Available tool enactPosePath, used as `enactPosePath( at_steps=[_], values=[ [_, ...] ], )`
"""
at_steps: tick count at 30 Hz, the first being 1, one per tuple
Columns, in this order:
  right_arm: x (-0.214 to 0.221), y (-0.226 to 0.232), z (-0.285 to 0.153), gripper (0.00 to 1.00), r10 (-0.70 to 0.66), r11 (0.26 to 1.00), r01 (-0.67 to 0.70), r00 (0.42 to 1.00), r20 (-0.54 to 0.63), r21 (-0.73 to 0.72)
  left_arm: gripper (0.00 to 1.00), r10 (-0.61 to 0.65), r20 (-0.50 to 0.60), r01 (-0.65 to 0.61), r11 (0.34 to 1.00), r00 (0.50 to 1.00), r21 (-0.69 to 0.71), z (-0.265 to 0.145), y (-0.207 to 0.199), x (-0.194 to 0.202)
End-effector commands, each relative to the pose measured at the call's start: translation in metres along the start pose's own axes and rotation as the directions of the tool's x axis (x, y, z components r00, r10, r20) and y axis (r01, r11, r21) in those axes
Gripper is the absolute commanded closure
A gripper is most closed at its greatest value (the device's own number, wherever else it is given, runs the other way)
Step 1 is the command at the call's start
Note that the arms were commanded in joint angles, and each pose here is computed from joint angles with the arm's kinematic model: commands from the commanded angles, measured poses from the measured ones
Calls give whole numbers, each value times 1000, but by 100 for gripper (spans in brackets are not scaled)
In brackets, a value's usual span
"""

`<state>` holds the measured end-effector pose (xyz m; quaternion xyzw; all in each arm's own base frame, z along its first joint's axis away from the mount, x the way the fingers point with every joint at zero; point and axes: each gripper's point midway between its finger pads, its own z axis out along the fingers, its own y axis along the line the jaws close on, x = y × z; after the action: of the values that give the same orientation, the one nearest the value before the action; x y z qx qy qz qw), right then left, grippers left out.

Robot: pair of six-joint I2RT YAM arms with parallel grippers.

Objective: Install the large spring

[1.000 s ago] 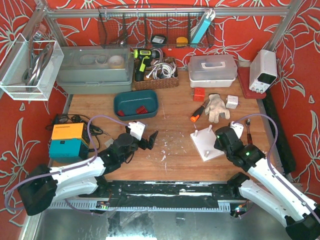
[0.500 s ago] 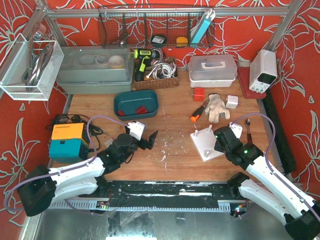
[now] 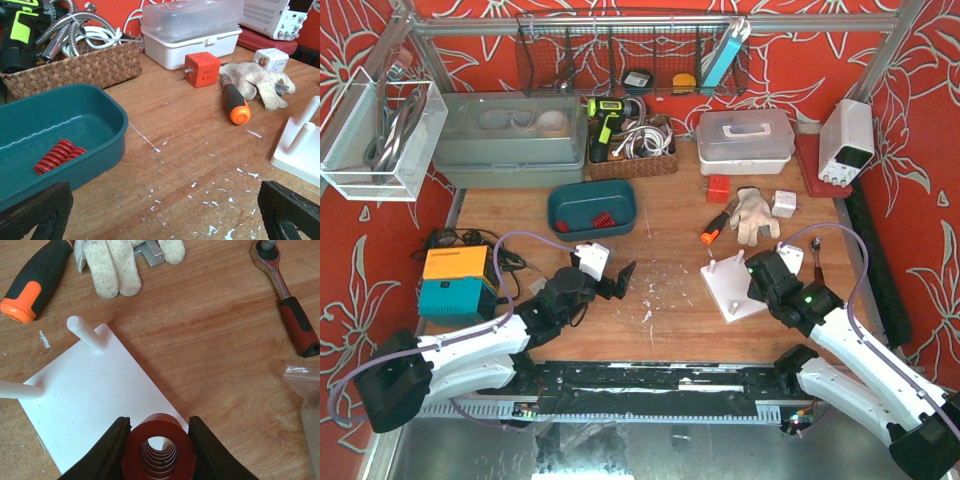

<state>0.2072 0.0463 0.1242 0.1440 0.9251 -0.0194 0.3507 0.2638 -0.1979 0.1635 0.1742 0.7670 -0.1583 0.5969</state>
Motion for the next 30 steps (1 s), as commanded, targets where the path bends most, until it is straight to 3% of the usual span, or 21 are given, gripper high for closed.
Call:
enactPosePath(
  at_steps=[1, 23, 30],
  values=[
    [-5, -6, -7, 100, -7, 1000, 7, 1000, 5, 19, 0, 0, 26, 0, 1000, 1000, -1, -2, 0, -4],
    [6, -9, -4, 100, -59, 997, 62, 996, -64, 46, 0, 1, 23, -1, 1000, 1000, 1, -1, 0, -4],
    [0, -11, -7, 100, -65, 996, 67, 997, -38, 61, 0, 1, 23, -1, 1000, 1000, 0, -1, 0, -3]
  ],
)
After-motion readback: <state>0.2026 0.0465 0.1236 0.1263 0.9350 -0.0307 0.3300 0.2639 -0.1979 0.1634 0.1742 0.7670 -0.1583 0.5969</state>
